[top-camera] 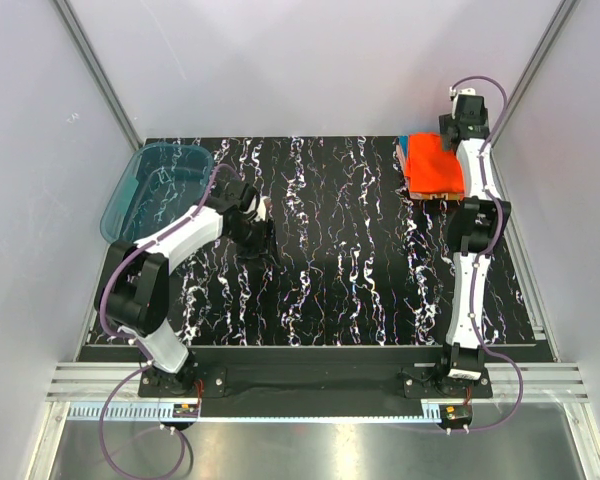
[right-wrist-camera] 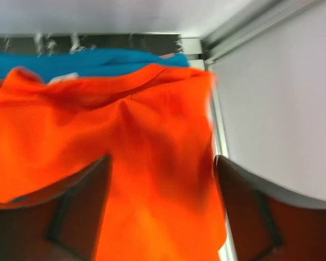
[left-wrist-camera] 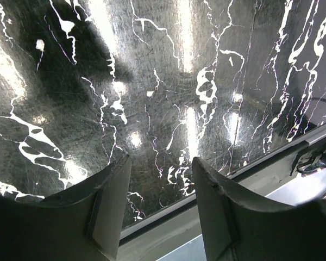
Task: Fold and stack the t-shirts
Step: Neatly place the folded tshirt to the corner
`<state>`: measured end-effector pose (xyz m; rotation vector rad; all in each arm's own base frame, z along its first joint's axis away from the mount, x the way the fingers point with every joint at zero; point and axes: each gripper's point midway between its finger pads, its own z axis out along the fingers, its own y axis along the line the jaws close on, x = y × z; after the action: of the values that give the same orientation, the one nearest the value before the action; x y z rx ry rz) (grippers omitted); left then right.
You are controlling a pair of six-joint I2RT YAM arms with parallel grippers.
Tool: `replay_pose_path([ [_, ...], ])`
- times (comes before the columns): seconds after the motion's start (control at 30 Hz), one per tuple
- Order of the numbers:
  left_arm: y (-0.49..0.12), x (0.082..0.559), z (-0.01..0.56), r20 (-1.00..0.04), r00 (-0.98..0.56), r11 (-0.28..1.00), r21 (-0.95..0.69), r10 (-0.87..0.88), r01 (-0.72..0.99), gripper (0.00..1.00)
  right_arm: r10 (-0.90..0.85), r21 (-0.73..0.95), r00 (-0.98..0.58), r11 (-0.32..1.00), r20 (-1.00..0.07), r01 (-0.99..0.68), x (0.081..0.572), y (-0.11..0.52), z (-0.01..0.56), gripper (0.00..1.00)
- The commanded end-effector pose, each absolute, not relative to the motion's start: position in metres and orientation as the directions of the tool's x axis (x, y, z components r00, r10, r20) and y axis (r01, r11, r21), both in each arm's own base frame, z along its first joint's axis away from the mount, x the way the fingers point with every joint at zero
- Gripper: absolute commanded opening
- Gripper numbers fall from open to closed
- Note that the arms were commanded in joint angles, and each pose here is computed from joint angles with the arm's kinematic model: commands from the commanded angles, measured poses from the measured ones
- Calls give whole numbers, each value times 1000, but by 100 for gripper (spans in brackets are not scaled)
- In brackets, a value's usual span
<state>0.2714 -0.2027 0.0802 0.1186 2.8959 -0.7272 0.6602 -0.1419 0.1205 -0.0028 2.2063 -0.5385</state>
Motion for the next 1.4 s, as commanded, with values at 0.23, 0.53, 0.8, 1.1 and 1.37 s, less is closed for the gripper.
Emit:
replay_pose_path([
  [0.23,-218,268,124,-277,-959,866,-461,68,194,55,-123,-295,-374,846,-919,445,667,-178,247,100],
  [0.53,-232,259,162,-408,-913,818,-520,17,248,56,156,-9,-477,946,-865,325,581,-107,284,100],
  [0.8,-240,233,206,-564,-819,652,-661,-107,370,60,329,279,-499,944,-801,174,445,-29,328,100],
  [1.1,-228,202,227,-652,-716,539,-708,-251,456,70,462,638,-696,770,-549,8,336,119,225,100],
  [1.37,-211,180,205,-625,-649,441,-775,-433,452,77,641,811,-608,585,-469,-9,275,157,159,99],
])
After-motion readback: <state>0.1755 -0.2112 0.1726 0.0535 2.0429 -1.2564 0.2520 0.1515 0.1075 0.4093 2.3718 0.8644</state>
